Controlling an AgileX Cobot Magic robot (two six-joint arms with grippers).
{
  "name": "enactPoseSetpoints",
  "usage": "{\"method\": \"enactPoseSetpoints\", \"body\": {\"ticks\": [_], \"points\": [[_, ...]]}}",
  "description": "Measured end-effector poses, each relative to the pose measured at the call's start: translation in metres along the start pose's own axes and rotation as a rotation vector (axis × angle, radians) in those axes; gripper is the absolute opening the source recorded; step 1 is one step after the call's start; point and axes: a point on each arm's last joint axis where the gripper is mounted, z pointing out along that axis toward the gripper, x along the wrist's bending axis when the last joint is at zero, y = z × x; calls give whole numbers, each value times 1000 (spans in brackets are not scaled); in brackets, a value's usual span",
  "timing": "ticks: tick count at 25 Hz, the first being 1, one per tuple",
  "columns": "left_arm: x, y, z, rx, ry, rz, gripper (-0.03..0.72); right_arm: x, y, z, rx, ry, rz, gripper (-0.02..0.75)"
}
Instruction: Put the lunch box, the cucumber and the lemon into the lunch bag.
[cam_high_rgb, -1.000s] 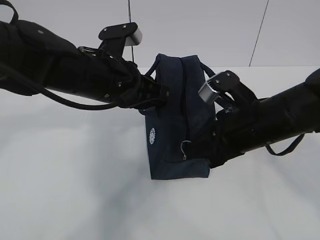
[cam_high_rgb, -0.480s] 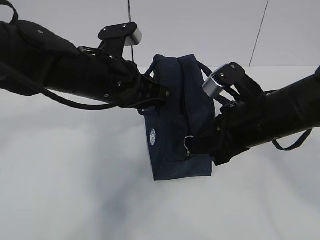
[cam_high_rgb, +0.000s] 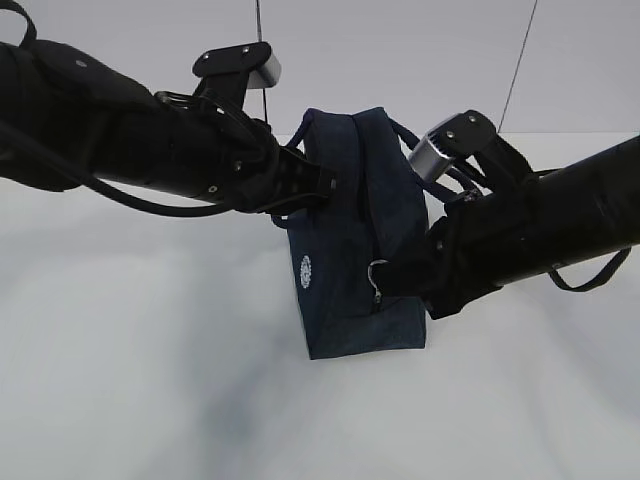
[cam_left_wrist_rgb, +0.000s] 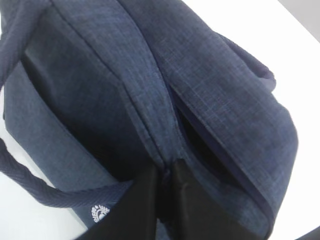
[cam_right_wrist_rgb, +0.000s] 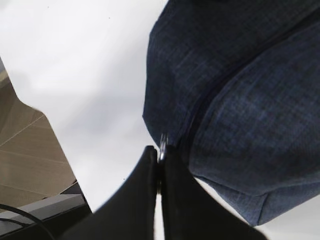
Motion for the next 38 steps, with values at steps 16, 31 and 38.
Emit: {"method": "enactPoseSetpoints", "body": {"ticks": [16, 31, 38], "points": [[0, 0, 1, -2, 3, -6, 15, 1, 5, -7, -27, -40, 93, 0], [2, 2, 1, -22, 15, -49, 15, -4, 29, -15, -108, -53, 256, 0], [2, 2, 1, -26, 19, -53, 15, -6, 42, -20, -123, -68, 262, 0]]}}
